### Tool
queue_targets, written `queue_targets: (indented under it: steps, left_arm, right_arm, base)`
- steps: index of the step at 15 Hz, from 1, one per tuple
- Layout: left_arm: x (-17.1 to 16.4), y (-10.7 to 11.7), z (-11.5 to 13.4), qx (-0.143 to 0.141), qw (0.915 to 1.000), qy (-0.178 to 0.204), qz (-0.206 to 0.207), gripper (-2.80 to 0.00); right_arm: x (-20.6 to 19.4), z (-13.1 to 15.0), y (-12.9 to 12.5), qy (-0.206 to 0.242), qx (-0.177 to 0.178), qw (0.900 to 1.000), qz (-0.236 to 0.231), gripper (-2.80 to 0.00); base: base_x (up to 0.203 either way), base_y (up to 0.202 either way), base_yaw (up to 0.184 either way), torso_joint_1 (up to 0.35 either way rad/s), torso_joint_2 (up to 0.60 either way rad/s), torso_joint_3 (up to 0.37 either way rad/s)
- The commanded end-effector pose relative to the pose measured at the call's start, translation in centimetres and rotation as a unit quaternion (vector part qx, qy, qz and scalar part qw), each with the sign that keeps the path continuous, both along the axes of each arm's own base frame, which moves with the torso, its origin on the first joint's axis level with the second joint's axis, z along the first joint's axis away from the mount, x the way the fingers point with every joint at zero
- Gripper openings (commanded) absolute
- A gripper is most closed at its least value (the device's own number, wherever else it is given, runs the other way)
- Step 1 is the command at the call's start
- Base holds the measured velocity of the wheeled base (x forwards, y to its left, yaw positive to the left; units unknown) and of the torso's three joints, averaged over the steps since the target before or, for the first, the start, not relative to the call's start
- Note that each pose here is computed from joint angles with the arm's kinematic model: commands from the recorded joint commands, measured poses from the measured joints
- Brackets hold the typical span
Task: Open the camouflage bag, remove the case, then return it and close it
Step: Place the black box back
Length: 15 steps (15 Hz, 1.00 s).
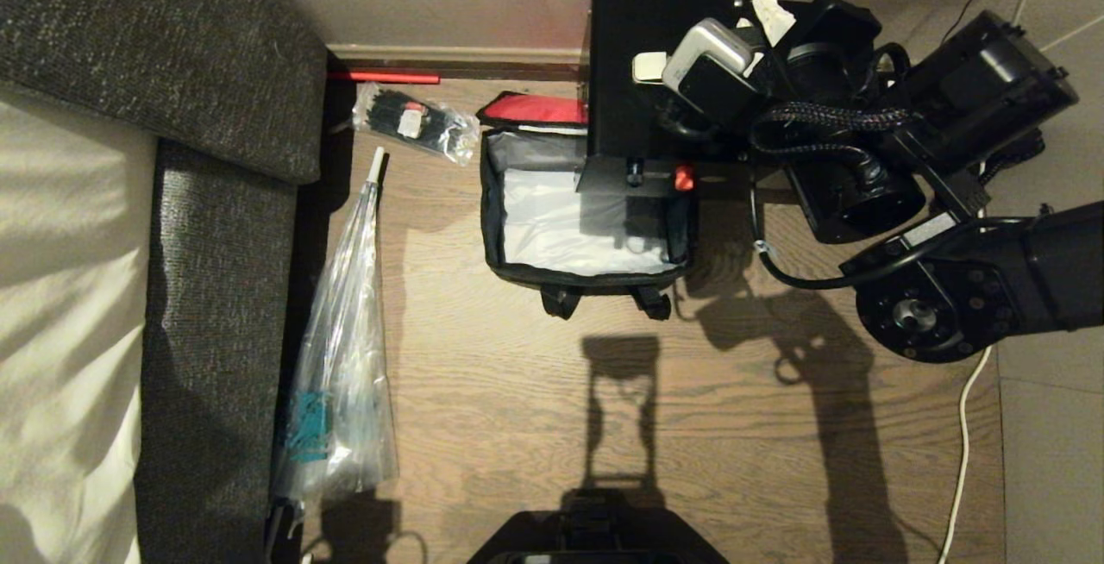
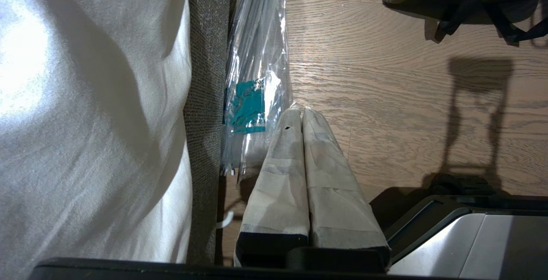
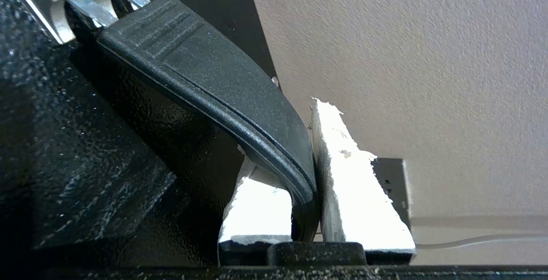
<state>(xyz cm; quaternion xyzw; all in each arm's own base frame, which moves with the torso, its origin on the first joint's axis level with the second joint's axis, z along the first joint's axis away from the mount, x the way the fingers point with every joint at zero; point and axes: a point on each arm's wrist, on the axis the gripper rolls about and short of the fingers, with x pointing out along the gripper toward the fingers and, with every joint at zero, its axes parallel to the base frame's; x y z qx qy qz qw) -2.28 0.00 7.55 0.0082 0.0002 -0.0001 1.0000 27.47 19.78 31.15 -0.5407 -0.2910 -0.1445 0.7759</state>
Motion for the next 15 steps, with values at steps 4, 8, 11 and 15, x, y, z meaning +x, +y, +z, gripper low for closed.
queue_targets:
  steps: [4, 8, 11, 15]
  left_arm:
    - [0.0, 0.0, 0.0, 0.0, 1.0, 0.0, 0.0, -2.8]
    - [0.0, 0.0, 0.0, 0.0, 1.0, 0.0, 0.0, -2.8]
    - [0.0, 0.0, 0.0, 0.0, 1.0, 0.0, 0.0, -2.8]
    - [0.0, 0.0, 0.0, 0.0, 1.0, 0.0, 0.0, -2.8]
  right_arm:
    - [0.2, -1.0, 2.5, 0.007, -0.005, 1.0, 0.015, -2.8]
    - [0.0, -1.5, 4.7, 0.015, -0.005, 1.0, 0.021, -2.8]
    - [-0.3, -1.8, 6.0, 0.017, -0.007, 0.999, 0.026, -2.8]
    - [-0.6, -2.2, 7.9, 0.024, -0.001, 0.999, 0.033, -2.8]
  base:
    - [0.0, 0.0, 0.0, 0.0, 0.0, 0.0]
    - [0.0, 0.0, 0.0, 0.0, 0.0, 0.0]
    - [0.0, 0.0, 0.0, 0.0, 0.0, 0.0]
    - [0.0, 0.0, 0.0, 0.0, 0.0, 0.0]
